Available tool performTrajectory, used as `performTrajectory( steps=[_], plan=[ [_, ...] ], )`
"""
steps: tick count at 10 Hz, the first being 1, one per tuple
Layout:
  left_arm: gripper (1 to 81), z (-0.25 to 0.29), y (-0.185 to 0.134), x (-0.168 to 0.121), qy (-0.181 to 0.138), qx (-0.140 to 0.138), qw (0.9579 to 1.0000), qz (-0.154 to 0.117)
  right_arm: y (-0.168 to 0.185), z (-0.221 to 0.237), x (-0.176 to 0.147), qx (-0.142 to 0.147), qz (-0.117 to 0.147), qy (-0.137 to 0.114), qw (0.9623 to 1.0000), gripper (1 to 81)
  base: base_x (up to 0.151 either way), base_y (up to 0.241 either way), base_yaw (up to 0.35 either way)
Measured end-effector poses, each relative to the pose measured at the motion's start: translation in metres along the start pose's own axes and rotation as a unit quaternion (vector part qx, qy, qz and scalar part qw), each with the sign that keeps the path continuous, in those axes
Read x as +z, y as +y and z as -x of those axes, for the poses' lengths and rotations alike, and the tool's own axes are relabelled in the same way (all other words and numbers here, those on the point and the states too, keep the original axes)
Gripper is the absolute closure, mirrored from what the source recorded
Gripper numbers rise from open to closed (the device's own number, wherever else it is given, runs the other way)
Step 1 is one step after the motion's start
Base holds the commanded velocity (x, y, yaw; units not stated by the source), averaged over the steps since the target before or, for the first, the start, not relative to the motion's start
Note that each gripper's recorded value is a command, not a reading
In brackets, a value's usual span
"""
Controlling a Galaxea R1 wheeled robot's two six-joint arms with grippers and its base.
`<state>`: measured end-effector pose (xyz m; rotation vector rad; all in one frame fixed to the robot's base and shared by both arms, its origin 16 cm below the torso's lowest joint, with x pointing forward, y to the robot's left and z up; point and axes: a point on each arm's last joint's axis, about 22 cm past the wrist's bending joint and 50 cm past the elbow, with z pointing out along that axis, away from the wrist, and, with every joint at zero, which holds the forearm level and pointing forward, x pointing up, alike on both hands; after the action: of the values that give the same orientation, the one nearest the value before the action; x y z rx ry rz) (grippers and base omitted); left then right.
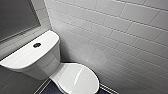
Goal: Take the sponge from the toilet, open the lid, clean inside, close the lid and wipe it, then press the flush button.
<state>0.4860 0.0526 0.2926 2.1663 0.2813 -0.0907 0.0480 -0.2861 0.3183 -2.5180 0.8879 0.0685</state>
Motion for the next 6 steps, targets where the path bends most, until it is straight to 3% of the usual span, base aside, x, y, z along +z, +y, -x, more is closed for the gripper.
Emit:
performTrajectory(
  steps=[2, 6],
  plan=[
    [1.0, 0.004, 0.009, 0.012, -0.006, -0.003, 0.9999, 0.011, 0.010, 0.002, -0.001, 0.000, 0.011, -0.001, 0.9999, 81.1, 0.000, 0.000, 0.000],
    [1.0, 0.002, 0.036, 0.033, -0.010, 0.003, 0.9994, 0.032, 0.025, 0.073, 0.013, 0.020, 0.036, -0.035, 0.9985, 81.1, 0.000, 0.000, 0.000]
  ],
)
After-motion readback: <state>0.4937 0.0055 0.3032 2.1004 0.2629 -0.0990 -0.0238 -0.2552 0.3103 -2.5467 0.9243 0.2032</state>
